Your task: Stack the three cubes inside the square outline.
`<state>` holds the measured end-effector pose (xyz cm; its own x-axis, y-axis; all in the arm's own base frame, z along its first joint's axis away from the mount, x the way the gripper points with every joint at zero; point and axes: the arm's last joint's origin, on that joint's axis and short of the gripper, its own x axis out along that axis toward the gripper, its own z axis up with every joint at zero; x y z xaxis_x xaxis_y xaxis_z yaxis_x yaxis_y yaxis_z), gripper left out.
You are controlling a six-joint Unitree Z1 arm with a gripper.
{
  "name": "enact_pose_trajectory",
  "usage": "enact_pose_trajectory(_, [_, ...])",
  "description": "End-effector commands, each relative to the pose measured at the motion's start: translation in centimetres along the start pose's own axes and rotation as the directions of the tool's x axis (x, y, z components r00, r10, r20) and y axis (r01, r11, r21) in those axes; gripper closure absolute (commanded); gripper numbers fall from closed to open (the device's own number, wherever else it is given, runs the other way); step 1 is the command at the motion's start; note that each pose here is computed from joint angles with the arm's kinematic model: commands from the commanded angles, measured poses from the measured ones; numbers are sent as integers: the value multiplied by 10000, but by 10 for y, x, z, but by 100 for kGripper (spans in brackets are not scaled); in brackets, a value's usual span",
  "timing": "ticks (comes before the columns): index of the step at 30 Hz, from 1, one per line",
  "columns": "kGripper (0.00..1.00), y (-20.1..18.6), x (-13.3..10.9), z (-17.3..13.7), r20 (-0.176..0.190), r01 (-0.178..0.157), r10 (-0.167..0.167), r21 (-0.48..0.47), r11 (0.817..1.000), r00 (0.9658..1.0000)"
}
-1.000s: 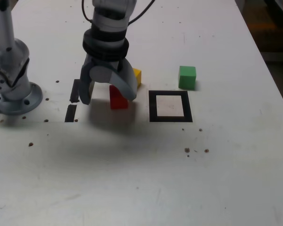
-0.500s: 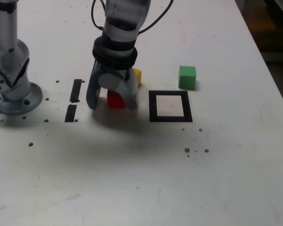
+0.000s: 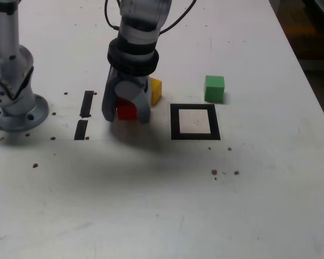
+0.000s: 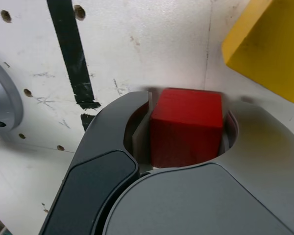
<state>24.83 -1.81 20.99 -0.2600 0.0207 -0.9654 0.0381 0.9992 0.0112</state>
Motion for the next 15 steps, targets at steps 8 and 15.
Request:
enact_pose_trajectory(8, [81,-28,-67,22,483,-422,417,101,9991,9980])
enact_pose_trajectory(15, [81,-53,-101,81,1390,-171,123,338,9993,9902])
